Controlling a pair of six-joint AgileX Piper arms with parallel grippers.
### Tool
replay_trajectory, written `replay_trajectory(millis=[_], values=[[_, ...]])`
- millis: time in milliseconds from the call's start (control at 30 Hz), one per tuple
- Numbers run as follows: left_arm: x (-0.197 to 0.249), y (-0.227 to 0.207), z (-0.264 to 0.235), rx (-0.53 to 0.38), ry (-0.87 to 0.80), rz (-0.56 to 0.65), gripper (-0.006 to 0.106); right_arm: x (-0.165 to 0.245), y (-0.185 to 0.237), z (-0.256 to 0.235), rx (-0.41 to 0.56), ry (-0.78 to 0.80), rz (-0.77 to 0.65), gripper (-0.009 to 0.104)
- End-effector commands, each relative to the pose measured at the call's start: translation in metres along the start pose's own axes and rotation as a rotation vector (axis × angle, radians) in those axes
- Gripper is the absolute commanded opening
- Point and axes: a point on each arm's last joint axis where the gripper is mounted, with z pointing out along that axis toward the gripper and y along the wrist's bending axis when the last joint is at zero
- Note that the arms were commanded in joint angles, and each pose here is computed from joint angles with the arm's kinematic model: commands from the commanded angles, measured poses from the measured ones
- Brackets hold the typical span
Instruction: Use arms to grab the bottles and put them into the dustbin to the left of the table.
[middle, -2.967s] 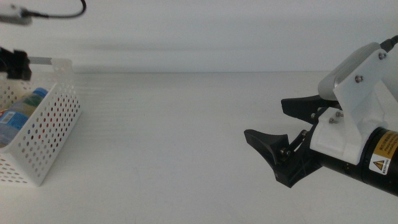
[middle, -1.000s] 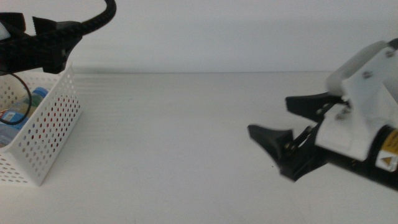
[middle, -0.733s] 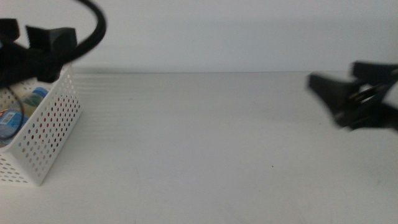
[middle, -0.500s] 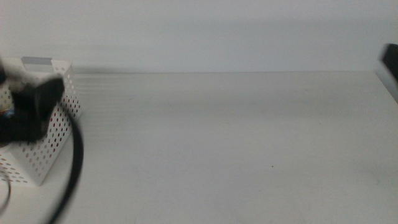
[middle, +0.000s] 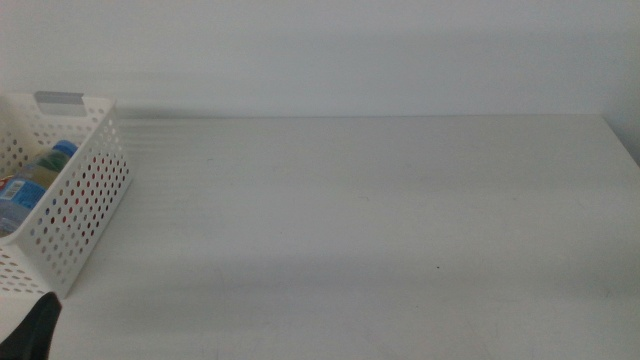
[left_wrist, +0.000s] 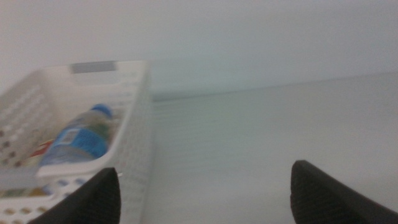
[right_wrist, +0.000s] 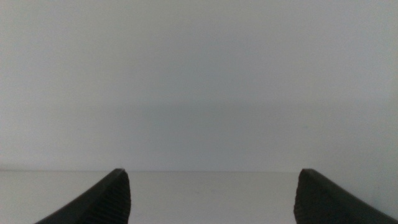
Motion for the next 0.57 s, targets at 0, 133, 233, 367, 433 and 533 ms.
replay_trajectory(millis=[0, 133, 233, 367, 433, 533], values=[[-0.009, 0.003, -0.004, -0.043, -0.121, -0.014, 0.090, -0.004, -0.001, -0.006, 0.007, -0.108, -0.024, 0.071], [0.004, 0.002, -0.008, -0.048, -0.138, -0.014, 0.090, 0.015, -0.002, -0.013, 0.006, -0.116, -0.024, 0.071], [0.012, 0.002, -0.007, -0.048, -0.126, -0.014, 0.090, 0.026, -0.002, -0.014, 0.007, -0.103, -0.024, 0.071], [0.019, 0.002, -0.006, -0.044, -0.089, -0.015, 0.090, 0.032, -0.002, -0.013, 0.006, -0.064, -0.024, 0.071], [0.018, 0.002, -0.006, -0.044, -0.100, -0.015, 0.090, 0.032, -0.002, -0.013, 0.006, -0.066, -0.024, 0.071], [0.018, 0.002, -0.006, -0.045, -0.102, -0.014, 0.090, 0.032, -0.002, -0.013, 0.006, -0.066, -0.023, 0.071]])
